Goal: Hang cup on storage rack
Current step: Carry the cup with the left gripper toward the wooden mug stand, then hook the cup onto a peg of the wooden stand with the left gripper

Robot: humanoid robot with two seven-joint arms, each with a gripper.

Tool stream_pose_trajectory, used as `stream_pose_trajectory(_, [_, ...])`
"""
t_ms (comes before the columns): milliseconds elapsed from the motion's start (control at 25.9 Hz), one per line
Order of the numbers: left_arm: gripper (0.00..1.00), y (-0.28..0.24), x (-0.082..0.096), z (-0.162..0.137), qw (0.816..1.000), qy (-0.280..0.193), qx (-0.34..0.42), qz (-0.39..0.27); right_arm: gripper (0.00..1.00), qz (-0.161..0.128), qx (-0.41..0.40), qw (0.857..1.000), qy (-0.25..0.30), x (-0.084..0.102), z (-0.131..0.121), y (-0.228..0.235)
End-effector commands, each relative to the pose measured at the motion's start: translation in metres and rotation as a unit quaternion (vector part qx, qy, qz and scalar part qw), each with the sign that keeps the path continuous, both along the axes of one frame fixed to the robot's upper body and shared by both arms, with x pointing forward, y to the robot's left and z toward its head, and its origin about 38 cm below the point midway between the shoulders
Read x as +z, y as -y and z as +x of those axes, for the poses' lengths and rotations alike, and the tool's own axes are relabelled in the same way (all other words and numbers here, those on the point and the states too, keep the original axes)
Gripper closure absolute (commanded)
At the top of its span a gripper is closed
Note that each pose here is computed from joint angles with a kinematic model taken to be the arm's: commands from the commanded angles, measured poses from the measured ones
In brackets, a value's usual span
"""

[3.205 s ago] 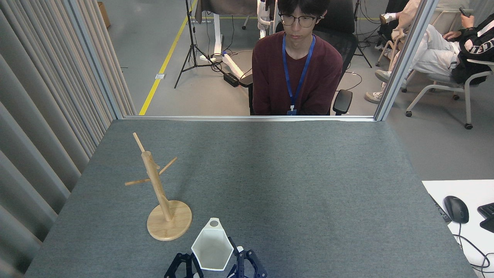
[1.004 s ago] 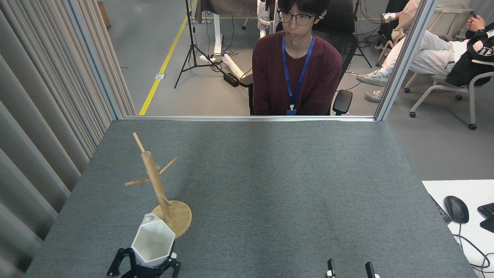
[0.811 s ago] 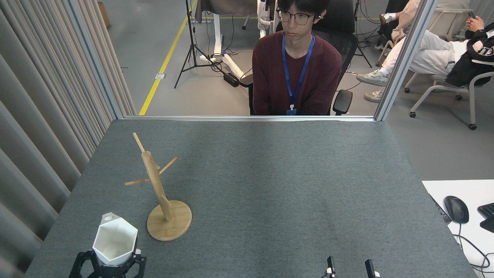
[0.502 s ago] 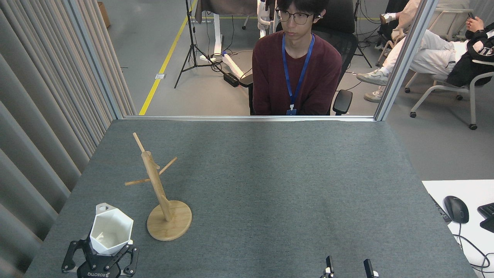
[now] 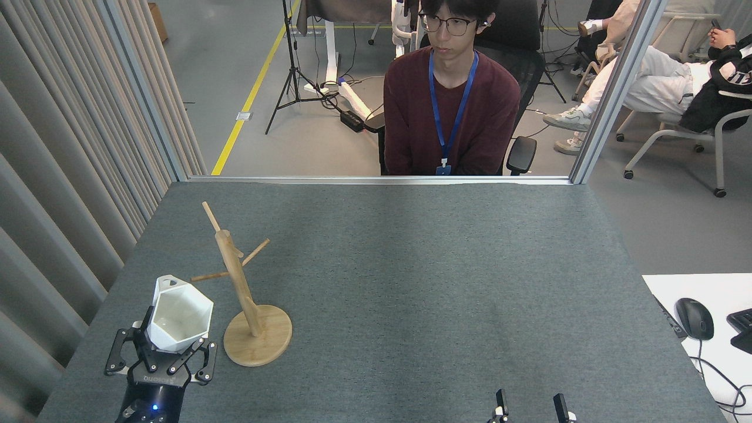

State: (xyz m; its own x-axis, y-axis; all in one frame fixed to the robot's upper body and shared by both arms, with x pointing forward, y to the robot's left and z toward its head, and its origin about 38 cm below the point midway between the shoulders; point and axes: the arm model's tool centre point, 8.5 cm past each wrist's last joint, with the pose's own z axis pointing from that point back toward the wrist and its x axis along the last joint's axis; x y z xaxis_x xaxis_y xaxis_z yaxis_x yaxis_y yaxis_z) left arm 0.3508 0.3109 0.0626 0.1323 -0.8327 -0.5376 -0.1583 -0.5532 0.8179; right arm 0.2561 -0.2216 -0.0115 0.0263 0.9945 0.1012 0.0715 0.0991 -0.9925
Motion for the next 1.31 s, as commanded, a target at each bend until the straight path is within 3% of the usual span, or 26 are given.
stream_pose_trajectory(0, [0.49,0.004,-0.002,0.0,1.0,-0.001,0.0,-0.001,0.01,0.0,-0.001,1.0,0.0,0.0,0.0,0.0])
stream_pose_trajectory(463, [0.49,0.024,-0.001,0.024,1.0,-0.001,-0.009,-0.004,0.01,-0.003,0.001,1.0,0.001,0.0,-0.001,0.002])
stream_pose_trajectory(849, [0.47,0.028,-0.008,0.027,1.0,-0.01,-0.014,-0.009,0.01,0.0,0.0,1.0,0.002,0.0,-0.001,0.0])
stream_pose_trajectory(927, [0.41,0.03,-0.009,0.027,1.0,-0.01,-0.017,-0.01,0.01,0.0,0.0,1.0,0.003,0.0,-0.001,0.0])
stream_pose_trajectory(1120, [0.39,0.042,-0.008,0.03,0.999,-0.01,-0.033,-0.008,0.01,-0.001,0.0,1.0,0.003,0.0,-0.001,0.0])
stream_pose_trajectory(1274, [0.31,0.048,-0.008,0.031,0.999,-0.009,-0.042,-0.007,0.01,-0.001,-0.001,1.0,0.004,0.0,-0.001,0.001])
